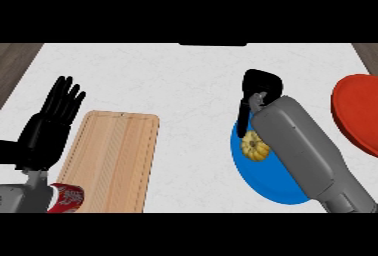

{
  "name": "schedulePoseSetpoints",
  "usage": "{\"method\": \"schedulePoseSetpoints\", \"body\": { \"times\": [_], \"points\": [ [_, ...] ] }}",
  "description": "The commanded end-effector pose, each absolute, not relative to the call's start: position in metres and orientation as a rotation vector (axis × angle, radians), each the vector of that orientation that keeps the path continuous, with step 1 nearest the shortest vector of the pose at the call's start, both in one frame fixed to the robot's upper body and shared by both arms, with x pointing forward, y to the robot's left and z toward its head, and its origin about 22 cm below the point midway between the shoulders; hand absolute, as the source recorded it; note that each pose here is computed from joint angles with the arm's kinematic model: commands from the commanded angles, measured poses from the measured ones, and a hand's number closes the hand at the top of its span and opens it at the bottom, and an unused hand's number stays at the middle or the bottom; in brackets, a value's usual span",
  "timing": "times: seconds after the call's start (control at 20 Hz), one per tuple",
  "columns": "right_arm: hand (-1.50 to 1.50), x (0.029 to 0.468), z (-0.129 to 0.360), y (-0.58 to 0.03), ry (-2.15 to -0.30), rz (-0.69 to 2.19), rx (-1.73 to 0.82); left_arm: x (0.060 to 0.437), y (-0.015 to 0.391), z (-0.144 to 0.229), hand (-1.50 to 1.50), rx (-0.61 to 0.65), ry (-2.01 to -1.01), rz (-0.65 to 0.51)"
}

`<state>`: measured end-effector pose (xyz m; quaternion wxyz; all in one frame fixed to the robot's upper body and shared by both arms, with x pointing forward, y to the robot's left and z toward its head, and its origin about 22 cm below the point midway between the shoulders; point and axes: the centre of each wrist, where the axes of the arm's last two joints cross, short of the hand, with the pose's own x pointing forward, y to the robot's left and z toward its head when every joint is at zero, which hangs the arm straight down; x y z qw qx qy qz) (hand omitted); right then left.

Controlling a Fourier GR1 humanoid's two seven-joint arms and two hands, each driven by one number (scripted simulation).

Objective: Pick the squash from the plate and place it in the bowl

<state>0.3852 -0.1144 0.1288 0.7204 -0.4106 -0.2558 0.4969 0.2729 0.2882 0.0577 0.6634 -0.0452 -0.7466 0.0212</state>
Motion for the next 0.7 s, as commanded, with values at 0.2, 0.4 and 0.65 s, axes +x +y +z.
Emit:
{"method": "schedulePoseSetpoints", "body": {
  "times": [0.2,0.4,0.65],
  "points": [
    [-1.50,0.378,0.126,-0.079,-0.318,1.098,-0.961,0.274,0.310,0.056,0.00,-0.071,-1.686,0.076],
    [-1.50,0.367,0.124,-0.075,-0.318,1.090,-0.971,0.271,0.308,0.056,0.00,-0.051,-1.693,0.083],
    [-1.50,0.346,0.106,-0.085,-0.408,1.099,-1.066,0.273,0.308,0.061,0.00,-0.067,-1.684,0.081]
  ]
}}
